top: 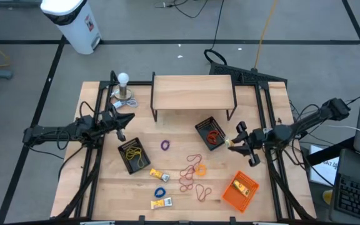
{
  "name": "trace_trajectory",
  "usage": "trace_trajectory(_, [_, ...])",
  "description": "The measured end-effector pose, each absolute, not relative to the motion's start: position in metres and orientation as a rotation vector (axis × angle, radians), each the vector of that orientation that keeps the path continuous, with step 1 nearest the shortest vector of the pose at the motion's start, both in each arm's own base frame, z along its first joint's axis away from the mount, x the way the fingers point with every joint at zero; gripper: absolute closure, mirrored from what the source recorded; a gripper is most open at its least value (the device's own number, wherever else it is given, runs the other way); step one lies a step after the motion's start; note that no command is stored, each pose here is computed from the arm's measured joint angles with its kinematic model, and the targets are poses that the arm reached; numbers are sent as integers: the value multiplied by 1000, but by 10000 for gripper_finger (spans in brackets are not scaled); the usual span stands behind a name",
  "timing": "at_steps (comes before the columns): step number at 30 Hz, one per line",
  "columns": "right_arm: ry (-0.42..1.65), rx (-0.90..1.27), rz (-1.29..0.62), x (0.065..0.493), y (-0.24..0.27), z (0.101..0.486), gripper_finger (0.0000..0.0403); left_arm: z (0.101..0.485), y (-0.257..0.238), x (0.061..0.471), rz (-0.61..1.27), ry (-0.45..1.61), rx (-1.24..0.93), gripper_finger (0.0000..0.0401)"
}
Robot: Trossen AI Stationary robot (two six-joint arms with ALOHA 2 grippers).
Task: Pick & Place Office Desk Supplies
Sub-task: Put the yellow crayon box into the orange bin
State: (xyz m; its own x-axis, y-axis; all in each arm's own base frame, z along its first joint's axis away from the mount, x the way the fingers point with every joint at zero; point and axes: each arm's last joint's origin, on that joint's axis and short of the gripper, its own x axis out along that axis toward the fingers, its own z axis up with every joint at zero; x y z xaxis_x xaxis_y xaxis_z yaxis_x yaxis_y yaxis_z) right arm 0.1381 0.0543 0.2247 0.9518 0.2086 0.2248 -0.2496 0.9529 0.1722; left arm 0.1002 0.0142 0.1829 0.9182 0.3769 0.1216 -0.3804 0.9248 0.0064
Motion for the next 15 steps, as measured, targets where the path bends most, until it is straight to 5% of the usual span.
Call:
trace_trajectory(9, [299, 372, 264, 166, 79, 278, 321, 183, 15, 100, 420, -118, 32, 377])
trace_trajectory(15, [637, 661, 302, 176, 101, 279, 320, 182, 15, 100, 422, -114, 26, 377])
